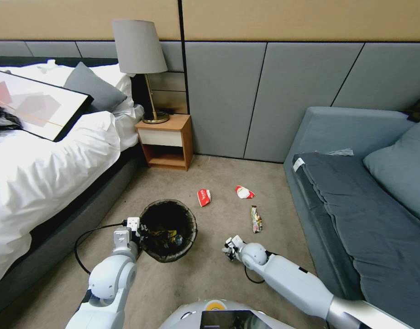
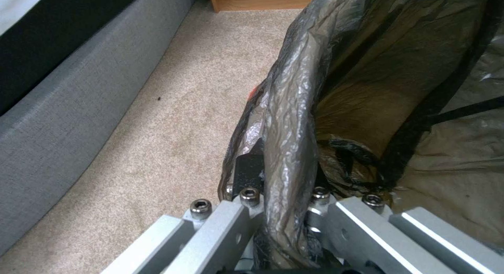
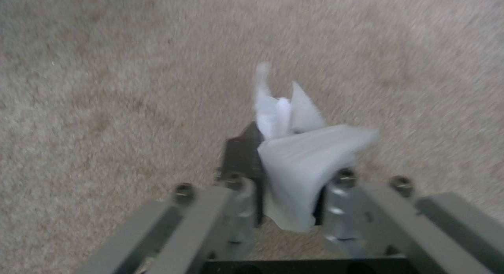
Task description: Pick up the trash bin, then pick up the garbage from the floor and place it into the trash bin.
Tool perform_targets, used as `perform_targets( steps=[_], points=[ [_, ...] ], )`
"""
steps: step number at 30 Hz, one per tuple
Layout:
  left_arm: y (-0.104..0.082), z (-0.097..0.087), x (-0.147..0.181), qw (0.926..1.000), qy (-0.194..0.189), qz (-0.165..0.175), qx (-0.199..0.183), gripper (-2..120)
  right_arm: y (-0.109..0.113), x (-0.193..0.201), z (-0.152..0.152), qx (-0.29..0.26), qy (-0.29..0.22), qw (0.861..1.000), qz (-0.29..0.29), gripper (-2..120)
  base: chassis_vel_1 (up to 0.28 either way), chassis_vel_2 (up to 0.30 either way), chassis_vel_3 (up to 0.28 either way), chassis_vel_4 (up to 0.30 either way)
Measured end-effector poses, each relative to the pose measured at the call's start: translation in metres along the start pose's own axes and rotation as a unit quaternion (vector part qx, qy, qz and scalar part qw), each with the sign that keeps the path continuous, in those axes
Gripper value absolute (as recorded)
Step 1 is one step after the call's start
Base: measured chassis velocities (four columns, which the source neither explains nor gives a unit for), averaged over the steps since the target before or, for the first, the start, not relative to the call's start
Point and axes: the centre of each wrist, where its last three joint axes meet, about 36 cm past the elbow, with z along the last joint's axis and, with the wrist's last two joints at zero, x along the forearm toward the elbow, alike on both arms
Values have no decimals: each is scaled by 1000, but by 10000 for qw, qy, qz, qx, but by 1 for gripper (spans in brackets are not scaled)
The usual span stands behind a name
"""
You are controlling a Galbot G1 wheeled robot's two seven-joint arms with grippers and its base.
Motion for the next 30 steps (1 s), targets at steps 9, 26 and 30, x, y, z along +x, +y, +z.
perform_targets(
  steps=[9, 26, 30],
  points=[
    [1, 2, 0, 10000, 31, -20, -18, 0, 0, 3, -3, -8, -56, 10000, -61, 0, 0, 0, 0, 0],
    [-1, 2, 0, 10000, 34, -1, -37, 0, -5, 15, 3, -157, -118, 9998, -75, 0, 0, 0, 0, 0],
    [-1, 3, 0, 10000, 40, -2, -40, 0, -7, 35, -5, -254, -383, 9988, -143, 0, 0, 0, 0, 0]
  ],
)
